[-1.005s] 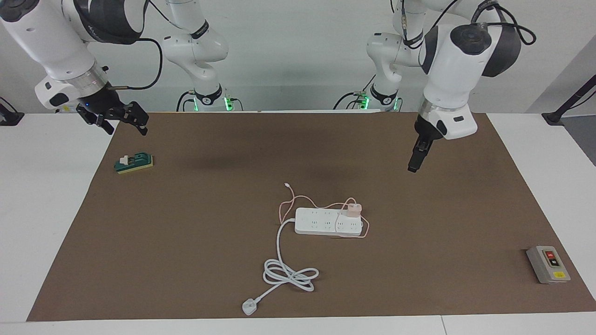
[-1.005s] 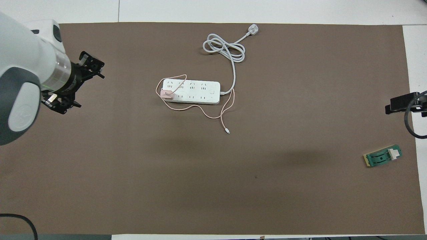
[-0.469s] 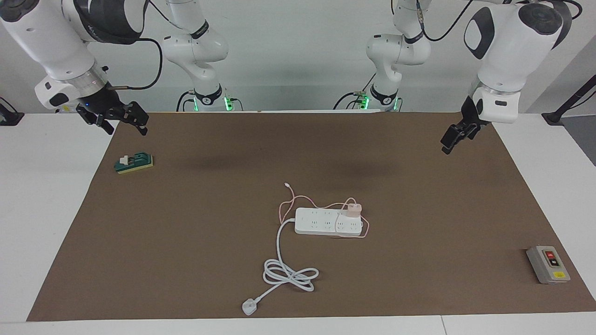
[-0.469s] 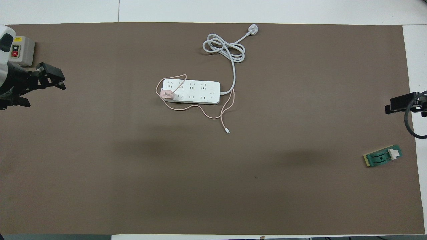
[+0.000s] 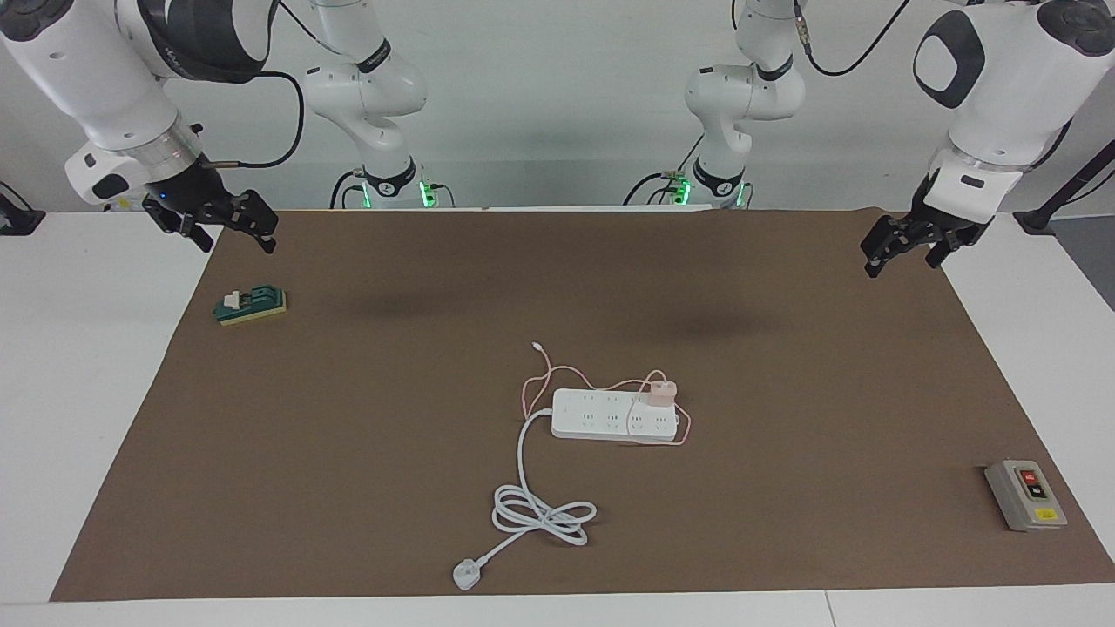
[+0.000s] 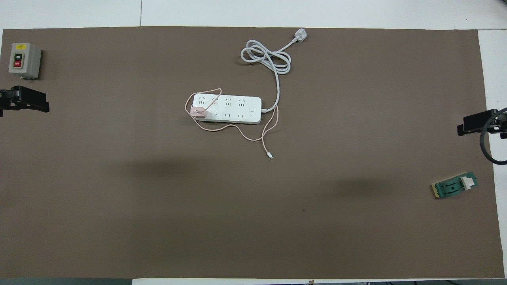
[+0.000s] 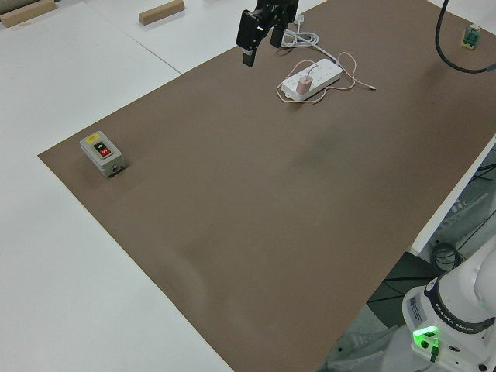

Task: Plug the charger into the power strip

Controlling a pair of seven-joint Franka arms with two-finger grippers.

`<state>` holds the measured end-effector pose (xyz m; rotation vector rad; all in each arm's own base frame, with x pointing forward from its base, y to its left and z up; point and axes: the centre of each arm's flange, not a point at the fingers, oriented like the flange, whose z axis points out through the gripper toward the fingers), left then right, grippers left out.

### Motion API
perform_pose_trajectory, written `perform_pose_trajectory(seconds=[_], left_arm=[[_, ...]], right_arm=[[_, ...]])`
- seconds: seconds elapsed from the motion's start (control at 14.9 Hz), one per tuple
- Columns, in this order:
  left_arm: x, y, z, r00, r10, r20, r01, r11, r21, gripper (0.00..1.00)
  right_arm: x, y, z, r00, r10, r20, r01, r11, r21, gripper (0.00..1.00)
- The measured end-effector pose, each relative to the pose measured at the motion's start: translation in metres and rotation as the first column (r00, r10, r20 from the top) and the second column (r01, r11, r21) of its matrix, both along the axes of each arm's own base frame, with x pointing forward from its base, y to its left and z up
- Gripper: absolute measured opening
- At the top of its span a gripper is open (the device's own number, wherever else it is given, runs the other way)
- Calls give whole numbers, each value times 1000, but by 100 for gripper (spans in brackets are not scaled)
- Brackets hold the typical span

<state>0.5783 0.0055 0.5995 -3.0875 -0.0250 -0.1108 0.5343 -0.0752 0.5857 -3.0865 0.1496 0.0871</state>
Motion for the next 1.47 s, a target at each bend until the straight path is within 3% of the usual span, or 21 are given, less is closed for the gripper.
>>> perform_pose_trajectory(seconds=[0.34, 0.6, 0.8, 1.47], left_arm=[[-1, -7, -5, 1000, -15, -13, 15, 1000, 0, 100], [-16, -4, -10, 998, -21, -67, 20, 1000, -5, 100], [-27, -3, -6, 997, -22, -67, 21, 1000, -10, 100], [-29, -15, -14, 991, -108, -80, 106, 994, -24, 100]], right_arm=[[0, 0, 0, 1000, 0, 0, 0, 1000, 0, 100], [0, 0, 0, 1000, 0, 0, 0, 1000, 0, 100], [0, 0, 0, 1000, 0, 0, 0, 1000, 0, 100], [0, 0, 0, 1000, 0, 0, 0, 1000, 0, 100]])
